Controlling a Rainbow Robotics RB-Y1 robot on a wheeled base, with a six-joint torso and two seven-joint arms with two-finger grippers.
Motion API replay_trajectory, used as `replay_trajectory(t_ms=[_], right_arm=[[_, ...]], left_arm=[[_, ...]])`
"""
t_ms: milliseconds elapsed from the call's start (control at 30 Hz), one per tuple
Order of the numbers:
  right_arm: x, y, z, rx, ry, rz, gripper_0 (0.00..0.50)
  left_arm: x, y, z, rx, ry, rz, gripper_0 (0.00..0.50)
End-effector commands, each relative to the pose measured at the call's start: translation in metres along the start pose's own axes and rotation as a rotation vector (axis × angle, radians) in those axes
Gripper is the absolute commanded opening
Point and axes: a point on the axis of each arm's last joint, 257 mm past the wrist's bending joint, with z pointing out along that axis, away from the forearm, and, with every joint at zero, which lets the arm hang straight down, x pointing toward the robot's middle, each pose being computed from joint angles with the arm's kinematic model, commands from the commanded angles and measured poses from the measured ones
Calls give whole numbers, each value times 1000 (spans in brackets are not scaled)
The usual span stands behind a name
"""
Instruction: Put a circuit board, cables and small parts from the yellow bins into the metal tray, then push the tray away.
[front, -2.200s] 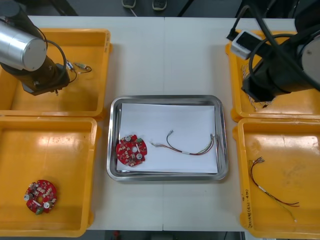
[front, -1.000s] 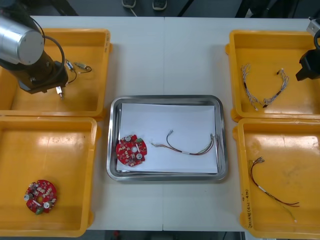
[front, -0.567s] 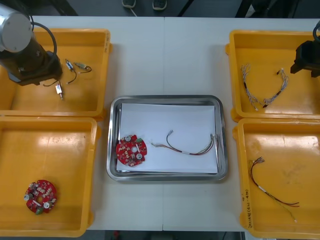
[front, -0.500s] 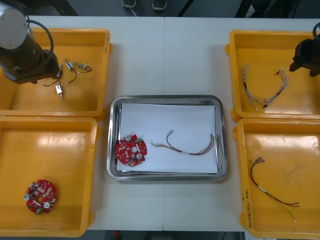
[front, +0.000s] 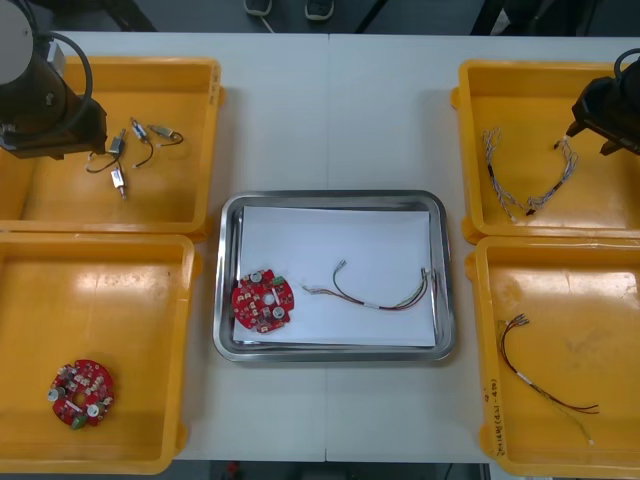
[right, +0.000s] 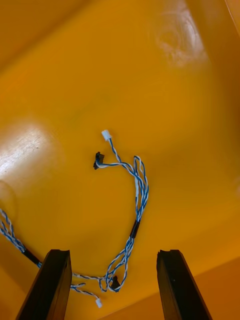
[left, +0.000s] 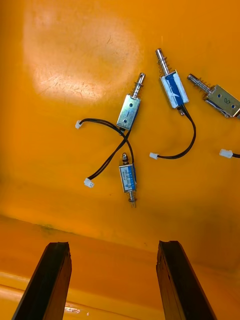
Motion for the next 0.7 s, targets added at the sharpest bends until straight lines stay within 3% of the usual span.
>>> replay_trajectory(t_ms=[33,300,533,700], right_arm=[[-6,22,-5,-17,-13,88,500],[23,24,17,8,64,240,500],[33,21,27,24,89,306,500],[38,9,38,39,90,320,500]], left_arm=[[-30,10,-23,9,-93,-8,500],[-50,10,-17,31,-151,51,500],[-57,20,-11,16,-134,115,500],[-68,23,-5,33,-144,167,500]])
